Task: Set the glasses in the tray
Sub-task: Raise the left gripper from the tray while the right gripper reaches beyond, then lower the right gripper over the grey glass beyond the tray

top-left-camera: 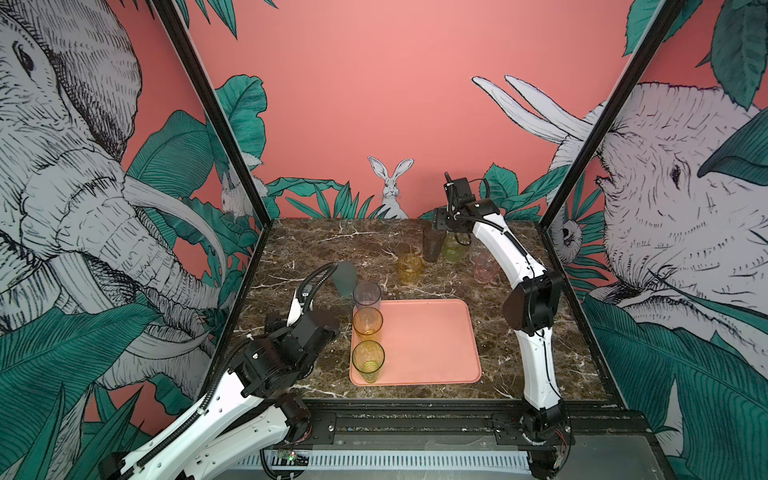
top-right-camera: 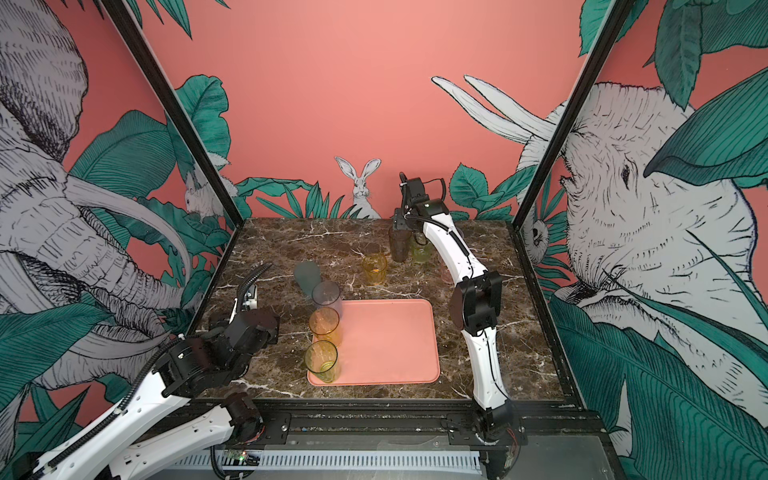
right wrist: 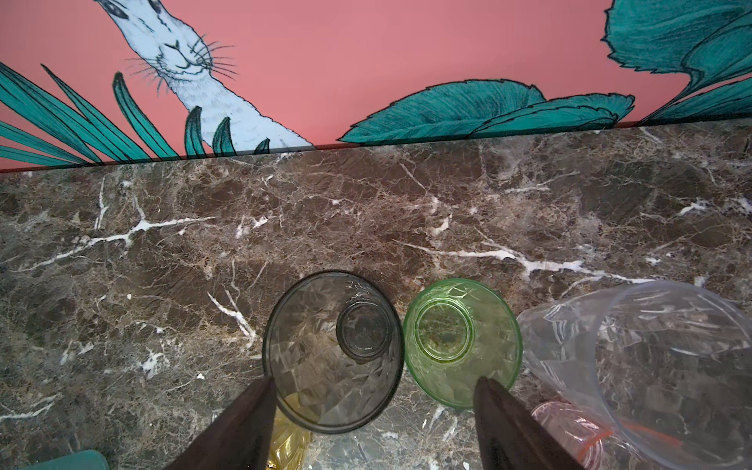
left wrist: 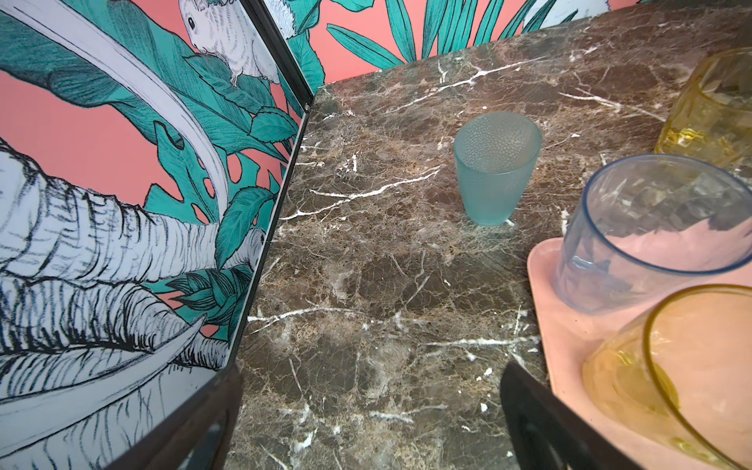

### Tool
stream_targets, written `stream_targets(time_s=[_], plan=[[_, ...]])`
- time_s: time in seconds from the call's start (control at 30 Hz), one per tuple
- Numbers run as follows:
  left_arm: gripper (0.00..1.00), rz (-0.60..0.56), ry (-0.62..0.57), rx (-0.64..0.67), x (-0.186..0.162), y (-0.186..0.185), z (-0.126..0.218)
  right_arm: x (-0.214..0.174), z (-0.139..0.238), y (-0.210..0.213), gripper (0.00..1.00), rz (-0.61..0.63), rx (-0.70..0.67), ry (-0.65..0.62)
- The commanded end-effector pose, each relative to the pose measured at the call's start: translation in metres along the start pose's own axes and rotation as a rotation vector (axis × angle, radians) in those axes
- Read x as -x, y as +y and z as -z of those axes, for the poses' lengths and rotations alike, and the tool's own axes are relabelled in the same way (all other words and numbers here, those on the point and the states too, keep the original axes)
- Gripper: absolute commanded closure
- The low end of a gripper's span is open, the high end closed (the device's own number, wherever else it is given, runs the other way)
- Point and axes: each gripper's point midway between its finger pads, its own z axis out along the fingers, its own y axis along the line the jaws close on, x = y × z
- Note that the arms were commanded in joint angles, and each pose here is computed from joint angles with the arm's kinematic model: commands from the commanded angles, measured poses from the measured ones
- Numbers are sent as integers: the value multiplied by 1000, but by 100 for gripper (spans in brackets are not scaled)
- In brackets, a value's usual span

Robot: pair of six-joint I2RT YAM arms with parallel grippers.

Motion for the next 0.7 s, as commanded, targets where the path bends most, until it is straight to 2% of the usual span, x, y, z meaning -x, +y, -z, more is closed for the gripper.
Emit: stream_targets(time_s=[0.0, 0.4, 0.67], plan=[[1, 18, -3, 17, -4, 5, 0, 1, -5, -3, 23, -13, -13, 3], [1, 28, -7, 9, -7, 6, 0, -7, -24, -5, 37, -15, -17, 35], [1, 29, -6, 8, -8, 6, -1, -11, -33, -11, 41, -10, -43, 46]])
